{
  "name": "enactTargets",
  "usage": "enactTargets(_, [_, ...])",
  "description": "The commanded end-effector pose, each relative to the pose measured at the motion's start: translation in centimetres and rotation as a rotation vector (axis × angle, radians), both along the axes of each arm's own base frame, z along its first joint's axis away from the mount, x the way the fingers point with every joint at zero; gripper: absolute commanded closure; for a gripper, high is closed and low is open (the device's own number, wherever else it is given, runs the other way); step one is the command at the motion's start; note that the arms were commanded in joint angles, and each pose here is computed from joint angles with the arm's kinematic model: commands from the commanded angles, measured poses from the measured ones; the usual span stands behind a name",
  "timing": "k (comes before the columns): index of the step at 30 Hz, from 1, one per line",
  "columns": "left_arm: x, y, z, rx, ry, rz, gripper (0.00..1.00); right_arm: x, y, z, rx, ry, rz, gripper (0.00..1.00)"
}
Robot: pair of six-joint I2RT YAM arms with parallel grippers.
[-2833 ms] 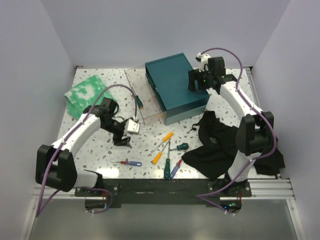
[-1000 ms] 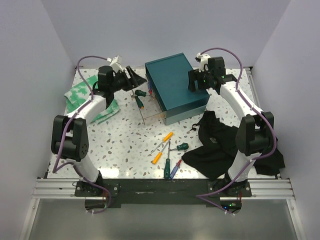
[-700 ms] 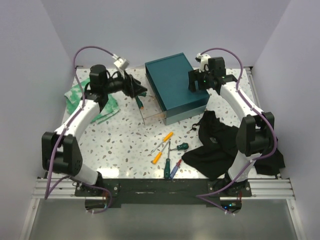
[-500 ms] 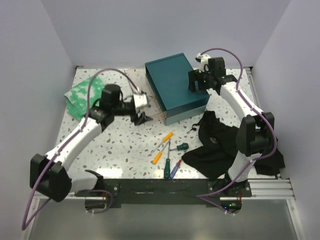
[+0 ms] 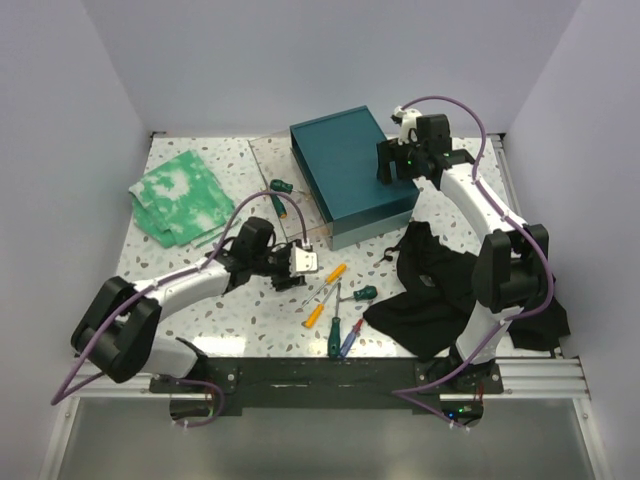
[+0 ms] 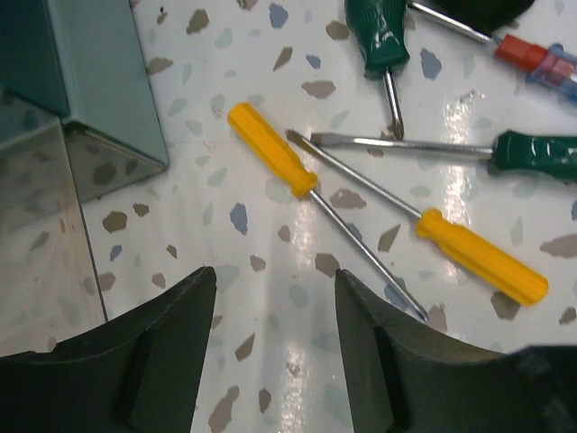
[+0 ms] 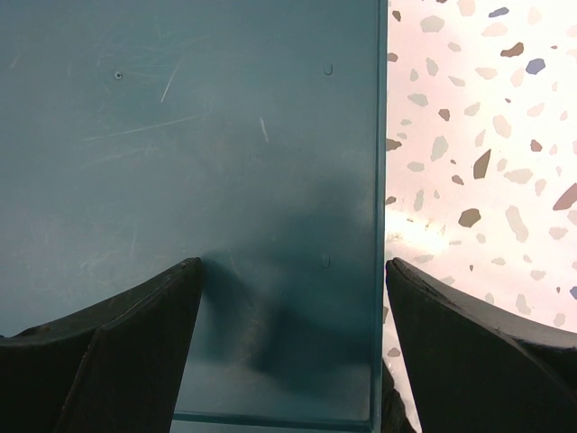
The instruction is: Sort the tools into containers
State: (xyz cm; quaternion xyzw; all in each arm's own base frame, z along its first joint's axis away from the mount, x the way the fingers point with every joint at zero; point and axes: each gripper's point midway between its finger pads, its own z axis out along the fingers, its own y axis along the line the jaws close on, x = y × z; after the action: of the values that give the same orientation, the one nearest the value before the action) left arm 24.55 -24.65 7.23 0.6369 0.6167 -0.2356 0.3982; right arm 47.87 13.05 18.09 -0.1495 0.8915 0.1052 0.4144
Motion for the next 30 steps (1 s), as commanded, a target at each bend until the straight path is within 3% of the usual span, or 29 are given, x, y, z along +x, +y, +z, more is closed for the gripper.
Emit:
enactTargets(1, [2.2, -4.5, 3.3, -0.181, -0.086, 0.096, 0.4, -0.7, 0.4, -0.2, 0.021, 0.03, 0.009, 0.14])
enactTargets(6, [2.9, -5.9, 3.5, -0.222, -0.045, 0.308, 0.42, -0.7, 0.8, -0.4, 0.041, 0.043, 0.01, 0.14])
enactTargets(10, [2.3, -7.7, 2.8, -0.23, -0.031, 0.359, 0.46, -0.4, 0.9, -0.2, 0.046, 0.038, 0.009, 0.14])
enactTargets(20, [3.6, -8.2, -3.2, -0.034, 0.009, 0.464, 0.55, -0.2, 1.4, -0.3, 0.083, 0.055, -0.001, 0.14])
enactTargets(22, [3.3, -8.0, -4.6, 0.013, 0.041, 0.471, 0.63, -0.3, 1.4, -0.2, 0.082, 0.052, -0.002, 0.14])
enactTargets(23, [3.1, -8.3, -4.6, 0.009, 0.057, 0.458, 0.73, -0.3, 1.3, 0.0, 0.082, 0.047, -0.002, 0.14])
enactTargets(26, [2.1, -8.9, -4.3, -0.001, 0.104, 0.396, 0.93, -0.5, 1.1, 0.3, 0.077, 0.039, -0.007, 0.14])
enactTargets(30, [1.5, -9.7, -0.8, -0.081, 0.142, 0.252, 1.0, -0.7, 0.9, 0.2, 0.071, 0.035, -0.012, 0.14])
